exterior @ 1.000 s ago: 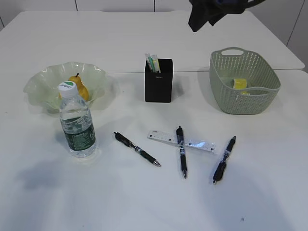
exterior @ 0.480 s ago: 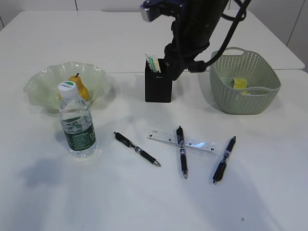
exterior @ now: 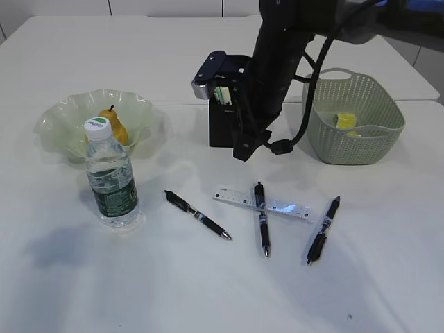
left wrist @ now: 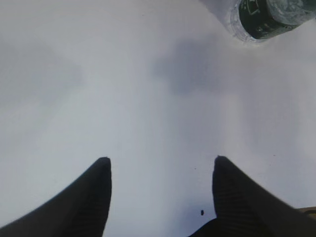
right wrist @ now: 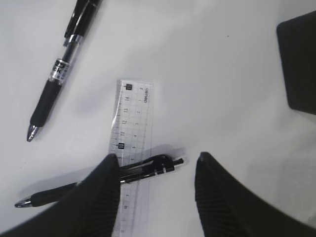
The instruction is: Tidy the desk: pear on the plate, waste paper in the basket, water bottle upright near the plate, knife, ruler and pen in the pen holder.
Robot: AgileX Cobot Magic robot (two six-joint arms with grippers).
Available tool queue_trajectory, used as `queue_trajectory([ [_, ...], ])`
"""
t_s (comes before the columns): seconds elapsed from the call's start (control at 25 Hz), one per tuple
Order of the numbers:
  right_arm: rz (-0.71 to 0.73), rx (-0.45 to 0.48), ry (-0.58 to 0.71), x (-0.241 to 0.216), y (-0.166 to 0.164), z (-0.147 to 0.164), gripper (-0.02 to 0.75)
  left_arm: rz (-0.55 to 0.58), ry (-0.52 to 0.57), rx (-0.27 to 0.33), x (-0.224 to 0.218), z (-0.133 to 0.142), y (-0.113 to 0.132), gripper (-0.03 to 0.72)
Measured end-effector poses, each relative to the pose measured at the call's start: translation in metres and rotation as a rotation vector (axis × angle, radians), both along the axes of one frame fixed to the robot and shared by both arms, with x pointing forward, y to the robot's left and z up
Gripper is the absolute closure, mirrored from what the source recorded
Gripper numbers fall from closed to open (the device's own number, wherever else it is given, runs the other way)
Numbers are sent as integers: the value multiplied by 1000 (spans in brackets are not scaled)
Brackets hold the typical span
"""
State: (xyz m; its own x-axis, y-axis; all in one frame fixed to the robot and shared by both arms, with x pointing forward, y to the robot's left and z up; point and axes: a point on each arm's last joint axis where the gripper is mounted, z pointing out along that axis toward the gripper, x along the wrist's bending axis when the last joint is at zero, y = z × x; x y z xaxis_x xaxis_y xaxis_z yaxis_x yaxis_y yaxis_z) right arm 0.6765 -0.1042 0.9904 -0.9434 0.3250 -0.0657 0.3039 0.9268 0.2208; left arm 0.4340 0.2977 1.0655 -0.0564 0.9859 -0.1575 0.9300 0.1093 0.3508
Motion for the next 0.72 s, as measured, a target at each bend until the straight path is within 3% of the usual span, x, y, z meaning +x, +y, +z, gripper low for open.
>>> queue_trajectory([
  [0.4, 27, -47, 52, 2, 12, -38, 368, 2, -22, 13, 2, 1, 1, 232],
  [0.72, -33, -154, 71, -3, 26, -67, 369, 3, -36, 14, 3, 1, 1, 232],
])
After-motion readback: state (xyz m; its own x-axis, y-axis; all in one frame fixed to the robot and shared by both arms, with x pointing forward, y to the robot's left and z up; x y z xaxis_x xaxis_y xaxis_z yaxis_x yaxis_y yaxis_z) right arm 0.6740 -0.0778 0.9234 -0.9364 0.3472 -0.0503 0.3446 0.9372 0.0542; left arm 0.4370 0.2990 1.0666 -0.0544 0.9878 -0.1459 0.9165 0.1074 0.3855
